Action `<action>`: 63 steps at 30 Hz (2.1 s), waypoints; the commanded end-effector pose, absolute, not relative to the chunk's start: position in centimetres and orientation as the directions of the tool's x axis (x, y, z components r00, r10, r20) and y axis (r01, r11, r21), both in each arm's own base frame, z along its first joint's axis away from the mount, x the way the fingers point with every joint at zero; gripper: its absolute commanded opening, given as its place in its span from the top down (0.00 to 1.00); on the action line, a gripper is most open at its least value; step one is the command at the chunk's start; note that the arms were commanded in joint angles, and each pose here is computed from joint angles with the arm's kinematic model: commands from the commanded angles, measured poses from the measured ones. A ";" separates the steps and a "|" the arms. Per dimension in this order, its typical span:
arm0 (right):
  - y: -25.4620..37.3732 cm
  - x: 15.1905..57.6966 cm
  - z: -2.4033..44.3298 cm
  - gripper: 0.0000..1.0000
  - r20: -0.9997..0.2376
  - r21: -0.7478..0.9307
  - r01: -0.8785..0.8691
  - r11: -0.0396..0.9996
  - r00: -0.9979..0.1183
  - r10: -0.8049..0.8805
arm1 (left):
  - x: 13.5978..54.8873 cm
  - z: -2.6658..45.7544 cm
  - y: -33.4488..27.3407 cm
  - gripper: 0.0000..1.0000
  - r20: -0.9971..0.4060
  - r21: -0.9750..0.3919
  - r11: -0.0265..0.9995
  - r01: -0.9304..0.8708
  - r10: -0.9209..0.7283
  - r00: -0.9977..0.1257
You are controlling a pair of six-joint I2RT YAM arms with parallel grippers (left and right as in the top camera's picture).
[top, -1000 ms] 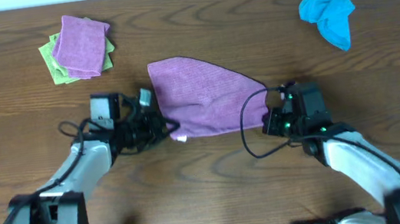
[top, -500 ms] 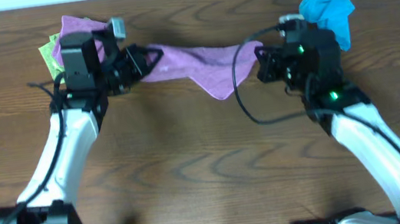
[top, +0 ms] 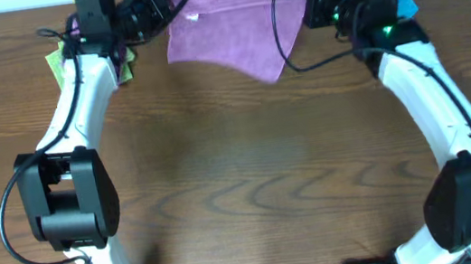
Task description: Fold the cloth
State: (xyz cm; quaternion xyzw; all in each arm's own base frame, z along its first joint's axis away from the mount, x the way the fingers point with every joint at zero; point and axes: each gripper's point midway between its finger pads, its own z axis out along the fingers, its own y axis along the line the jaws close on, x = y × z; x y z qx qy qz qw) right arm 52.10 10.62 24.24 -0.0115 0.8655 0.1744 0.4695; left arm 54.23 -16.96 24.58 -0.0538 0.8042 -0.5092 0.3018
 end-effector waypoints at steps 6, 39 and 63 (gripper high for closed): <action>9.9 49.6 22.8 0.99 -0.738 0.225 -0.187 0.956 -0.673 0.042 | 51.3 24.0 -15.8 0.94 -0.393 -0.856 0.454 0.245 -0.265 -0.881; 12.2 28.7 9.2 0.99 -0.278 0.285 -0.158 0.945 -0.958 -0.076 | 29.6 8.8 -11.1 0.94 0.167 -0.768 0.640 -0.021 0.168 -0.971; 11.5 29.0 8.2 0.98 -0.465 0.282 -0.140 0.949 -0.885 0.007 | 26.3 6.7 -12.1 0.94 0.118 -0.790 0.609 -0.075 0.030 -0.993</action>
